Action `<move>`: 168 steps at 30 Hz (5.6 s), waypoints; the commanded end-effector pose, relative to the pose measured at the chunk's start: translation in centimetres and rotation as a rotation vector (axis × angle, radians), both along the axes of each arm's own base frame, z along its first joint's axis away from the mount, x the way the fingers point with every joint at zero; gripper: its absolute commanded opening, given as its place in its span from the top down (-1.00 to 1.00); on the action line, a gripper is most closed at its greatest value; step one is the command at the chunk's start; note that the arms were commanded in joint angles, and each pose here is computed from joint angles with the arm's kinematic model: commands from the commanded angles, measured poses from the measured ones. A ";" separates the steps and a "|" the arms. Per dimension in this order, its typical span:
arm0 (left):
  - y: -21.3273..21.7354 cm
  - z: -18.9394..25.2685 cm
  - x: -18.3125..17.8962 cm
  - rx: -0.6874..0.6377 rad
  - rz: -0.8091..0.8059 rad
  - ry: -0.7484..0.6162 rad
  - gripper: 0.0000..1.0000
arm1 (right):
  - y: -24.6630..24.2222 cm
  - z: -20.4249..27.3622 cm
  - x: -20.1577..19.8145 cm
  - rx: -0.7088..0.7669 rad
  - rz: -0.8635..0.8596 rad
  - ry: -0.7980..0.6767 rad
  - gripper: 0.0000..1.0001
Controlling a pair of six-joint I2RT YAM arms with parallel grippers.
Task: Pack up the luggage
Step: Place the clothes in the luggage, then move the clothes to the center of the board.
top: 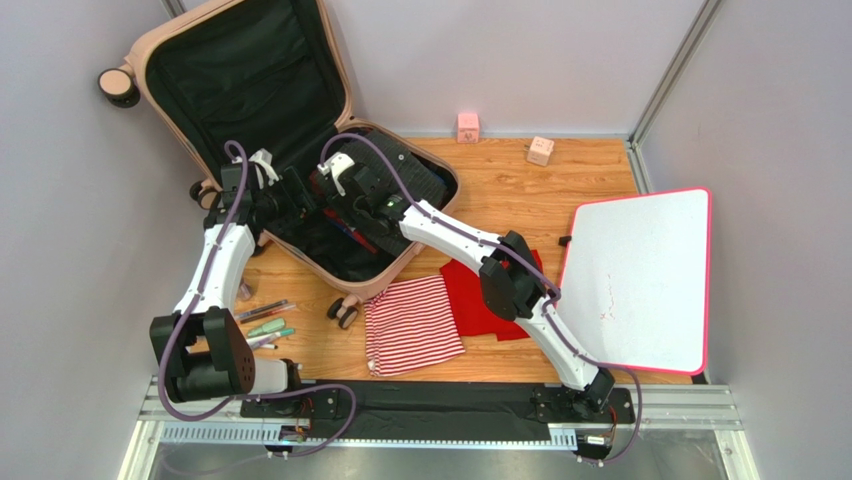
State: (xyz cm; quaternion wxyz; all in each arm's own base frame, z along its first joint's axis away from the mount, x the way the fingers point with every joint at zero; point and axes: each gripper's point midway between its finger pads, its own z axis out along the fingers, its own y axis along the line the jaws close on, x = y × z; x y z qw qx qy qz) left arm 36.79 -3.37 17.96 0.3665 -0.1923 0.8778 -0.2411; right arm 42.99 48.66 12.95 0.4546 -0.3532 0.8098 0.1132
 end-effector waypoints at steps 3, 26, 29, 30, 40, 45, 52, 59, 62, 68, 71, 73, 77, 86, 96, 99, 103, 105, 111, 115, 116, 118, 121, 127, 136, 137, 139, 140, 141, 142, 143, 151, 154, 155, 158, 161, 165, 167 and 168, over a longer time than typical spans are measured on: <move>-0.1 1.0 0.2 -0.016 0.000 -0.040 -0.72 | -0.7 0.2 2.4 -0.026 -0.106 -0.092 0.07; -0.2 0.8 -0.1 -0.024 0.002 -0.036 -0.72 | -3.7 7.9 3.0 0.471 0.027 0.331 0.97; -0.2 0.9 -0.1 -0.020 0.003 -0.039 -0.72 | -3.8 8.1 2.9 0.510 0.045 0.371 0.98; -0.2 0.8 -0.1 -0.019 0.002 -0.038 -0.72 | -4.0 8.1 2.8 0.521 0.047 0.386 0.97; -0.1 1.0 -0.4 -0.011 0.004 -0.044 -0.72 | -3.6 8.6 1.3 0.558 0.125 0.450 0.84; -0.1 1.3 0.1 -0.014 0.000 -0.052 -0.72 | -3.3 9.9 0.0 0.547 0.159 0.443 -0.17; -0.1 3.5 3.5 -0.036 -0.008 -0.131 -0.71 | -4.1 14.1 -3.1 0.553 0.184 0.401 -0.69; -0.2 1.9 7.9 -0.103 -0.008 -0.111 -0.45 | -7.4 15.6 -5.0 0.528 0.120 0.358 -0.69; 0.1 1.1 9.7 -0.113 0.007 -0.099 -0.39 | -8.7 15.6 -6.2 0.516 0.099 0.359 -0.67; 0.1 0.4 12.0 -0.139 0.021 -0.105 -0.31 | -11.1 14.1 -8.0 0.481 0.047 0.367 -0.65; -0.3 0.4 12.8 -0.164 0.018 -0.119 -0.23 | -11.8 13.3 -9.0 0.475 0.030 0.391 -0.64; -0.7 0.6 13.3 -0.170 0.016 -0.137 -0.19 | -12.2 12.7 -9.3 0.472 0.019 0.401 -0.64; -1.7 0.5 13.9 -0.186 -0.006 -0.145 -0.13 | -12.8 11.8 -10.1 0.462 0.004 0.423 -0.63; -2.7 -1.3 14.3 -0.172 -0.008 -0.085 -0.01 | -13.8 10.2 -11.2 0.439 -0.014 0.452 -0.61; -1.8 1.5 13.1 -0.075 0.021 -0.138 1.00 | -14.1 10.2 -11.1 0.434 -0.028 0.444 -0.61; -1.9 3.0 12.6 -0.036 0.021 -0.154 1.00 | -13.9 10.0 -11.1 0.432 -0.022 0.454 -0.61; -1.8 3.4 11.6 0.028 0.034 -0.111 1.00 | -13.6 9.7 -10.9 0.431 -0.021 0.461 -0.61; -1.3 3.4 11.4 0.070 0.056 -0.104 1.00 | -13.7 9.6 -10.9 0.427 -0.022 0.465 -0.61; 0.0 1.3 10.2 0.132 0.099 -0.017 0.33 | -14.0 9.7 -10.8 0.417 -0.036 0.457 -0.62; 0.4 1.7 9.4 0.162 0.105 -0.017 -0.30 | -14.9 10.2 -10.6 0.388 -0.061 0.418 -0.63; 0.6 2.2 9.2 0.171 0.110 -0.028 -0.33 | -15.5 10.1 -10.4 0.371 -0.084 0.410 -0.63; 0.8 2.5 8.7 0.191 0.106 -0.031 -0.46 | -16.4 10.4 -10.4 0.352 -0.110 0.389 -0.64; 0.9 3.4 7.8 0.207 0.096 -0.053 -0.51 | -17.8 10.0 -10.4 0.333 -0.145 0.389 -0.64; -0.7 4.0 5.3 0.173 0.025 -0.079 -0.52 | -19.5 7.6 -11.8 0.290 -0.182 0.431 -0.64; -4.8 3.9 -0.2 0.148 -0.103 -0.109 -0.52 | -20.0 1.8 -16.9 0.288 -0.207 0.589 -0.61; -5.1 3.8 -0.7 0.145 -0.111 -0.108 -0.52 | -20.0 1.3 -17.4 0.287 -0.214 0.605 -0.60; -5.9 3.7 -1.8 0.130 -0.130 -0.111 -0.52 | -20.8 -0.5 -18.2 0.280 -0.272 0.644 -0.57; -6.1 3.4 -2.8 0.122 -0.137 -0.111 -0.51 | -22.0 -1.2 -17.9 0.247 -0.335 0.618 -0.56; -6.6 3.5 -3.3 0.116 -0.152 -0.117 -0.51 | -22.8 -1.2 -17.8 0.235 -0.371 0.597 -0.56; -6.8 3.3 -4.2 0.111 -0.160 -0.123 -0.51 | -24.3 -1.8 -17.5 0.198 -0.432 0.572 -0.56; -7.0 3.3 -4.7 0.112 -0.165 -0.128 -0.50 | -25.0 -1.8 -17.4 0.194 -0.450 0.564 -0.56; -7.9 1.5 -7.6 0.087 -0.192 -0.113 -0.47 | -33.1 -2.2 -15.6 0.202 -0.652 0.499 -0.61; -8.1 1.2 -7.8 0.082 -0.201 -0.110 -0.47 | -33.2 -3.1 -15.7 0.182 -0.643 0.517 -0.61; -8.1 1.2 -7.8 0.081 -0.205 -0.110 -0.47 | -33.0 -4.0 -16.0 0.174 -0.635 0.545 -0.61; -8.0 1.5 -7.9 0.085 -0.201 -0.120 -0.47 | -32.9 -5.9 -16.3 0.160 -0.669 0.592 -0.60; -7.9 1.7 -8.2 0.083 -0.198 -0.128 -0.47 | -33.0 -7.7 -16.5 0.141 -0.700 0.629 -0.59; -7.7 1.7 -8.5 0.090 -0.194 -0.129 -0.47 | -32.7 -9.8 -16.2 0.119 -0.707 0.658 -0.58; -7.5 1.6 -8.8 0.097 -0.184 -0.128 -0.47 | -32.5 -10.9 -15.6 0.103 -0.711 0.671 -0.58; -7.4 1.7 -8.8 0.099 -0.179 -0.129 -0.47 | -31.8 -11.0 -15.5 0.115 -0.689 0.691 -0.58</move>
